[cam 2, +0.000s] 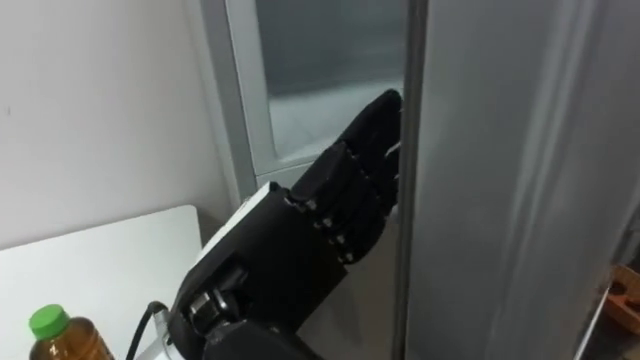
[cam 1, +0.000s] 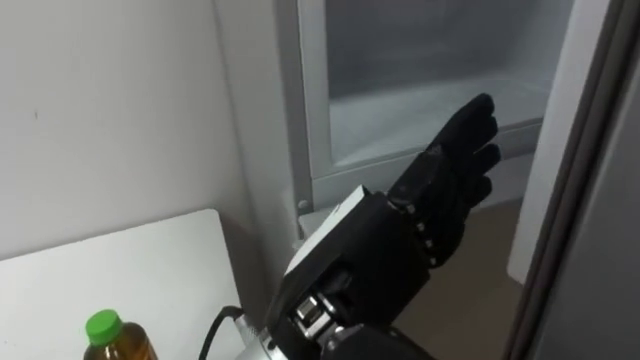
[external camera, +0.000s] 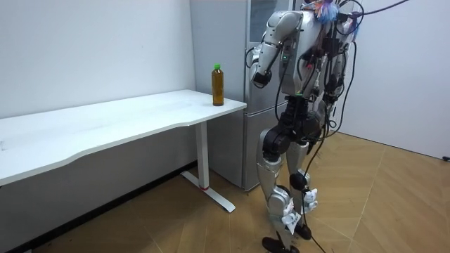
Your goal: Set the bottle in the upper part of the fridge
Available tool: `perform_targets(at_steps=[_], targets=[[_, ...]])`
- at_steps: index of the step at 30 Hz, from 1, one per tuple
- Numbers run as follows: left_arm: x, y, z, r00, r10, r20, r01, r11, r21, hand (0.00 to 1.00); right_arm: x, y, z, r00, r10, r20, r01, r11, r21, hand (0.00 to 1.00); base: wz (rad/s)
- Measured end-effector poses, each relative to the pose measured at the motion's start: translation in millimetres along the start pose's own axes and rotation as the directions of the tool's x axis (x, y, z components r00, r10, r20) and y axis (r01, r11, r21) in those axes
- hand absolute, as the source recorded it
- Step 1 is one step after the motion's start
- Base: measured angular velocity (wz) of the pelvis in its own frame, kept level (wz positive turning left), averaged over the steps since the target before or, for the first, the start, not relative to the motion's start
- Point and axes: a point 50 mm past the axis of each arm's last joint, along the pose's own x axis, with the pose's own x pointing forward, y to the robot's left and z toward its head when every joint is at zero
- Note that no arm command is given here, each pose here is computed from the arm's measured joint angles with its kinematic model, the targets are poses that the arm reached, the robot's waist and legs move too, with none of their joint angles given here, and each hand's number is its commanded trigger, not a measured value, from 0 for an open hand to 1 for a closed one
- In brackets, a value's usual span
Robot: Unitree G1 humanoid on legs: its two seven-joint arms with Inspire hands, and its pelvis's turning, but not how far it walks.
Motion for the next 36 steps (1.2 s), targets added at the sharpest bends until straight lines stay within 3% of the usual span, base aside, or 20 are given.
perform_targets(at_steps=[6,19,36], targets=[[3.6,-2.1,1.0,1.000,-0.030,0.003,0.030,1.000,0.003,0.00,-0.5,-4.3,2.3,1.000,-0.001,0.011,0.001,1.000,0.020,0.00,-0.26],[10.5,-13.9,-2.1,0.996,-0.087,0.032,0.091,0.987,-0.133,0.00,-3.4,-12.4,-6.8,1.000,-0.020,-0.010,0.020,0.998,0.053,0.00,-0.17],[14.4,-14.7,-0.9,0.990,-0.131,0.044,0.135,0.981,-0.139,0.00,-6.0,-15.0,-16.8,0.999,0.004,-0.032,-0.001,0.997,0.076,0.00,-0.14]])
